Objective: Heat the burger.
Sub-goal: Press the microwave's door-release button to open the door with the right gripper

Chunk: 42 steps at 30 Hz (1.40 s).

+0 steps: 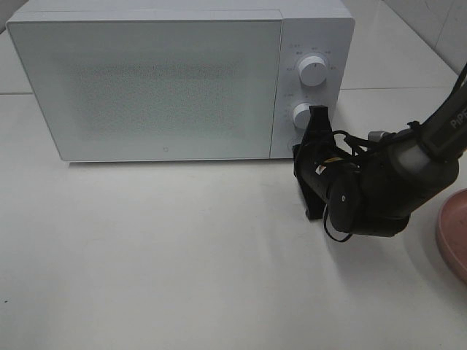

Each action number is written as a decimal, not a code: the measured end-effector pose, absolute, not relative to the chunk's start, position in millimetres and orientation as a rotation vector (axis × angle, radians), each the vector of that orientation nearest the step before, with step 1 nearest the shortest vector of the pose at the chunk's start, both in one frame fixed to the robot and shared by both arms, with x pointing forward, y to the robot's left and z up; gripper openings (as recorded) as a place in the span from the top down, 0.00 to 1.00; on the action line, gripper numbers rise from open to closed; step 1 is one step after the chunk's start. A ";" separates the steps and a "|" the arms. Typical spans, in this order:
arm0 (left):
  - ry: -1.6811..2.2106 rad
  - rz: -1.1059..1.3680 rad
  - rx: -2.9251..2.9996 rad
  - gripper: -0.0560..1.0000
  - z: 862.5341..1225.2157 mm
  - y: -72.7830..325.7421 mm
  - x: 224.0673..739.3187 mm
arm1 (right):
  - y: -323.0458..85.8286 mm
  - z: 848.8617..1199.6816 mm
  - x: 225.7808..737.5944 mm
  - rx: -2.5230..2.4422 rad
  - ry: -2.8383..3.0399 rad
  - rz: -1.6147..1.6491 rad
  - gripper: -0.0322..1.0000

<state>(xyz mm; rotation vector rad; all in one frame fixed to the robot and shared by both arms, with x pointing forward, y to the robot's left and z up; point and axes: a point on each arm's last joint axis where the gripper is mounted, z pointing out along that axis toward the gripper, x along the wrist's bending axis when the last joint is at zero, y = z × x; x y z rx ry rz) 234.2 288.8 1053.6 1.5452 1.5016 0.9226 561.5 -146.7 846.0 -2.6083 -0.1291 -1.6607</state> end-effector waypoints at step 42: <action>1.502 0.923 1.545 0.02 1053.6 288.8 234.2 | -138.5 852.0 595.2 -2.705 -0.021 -1.542 0.97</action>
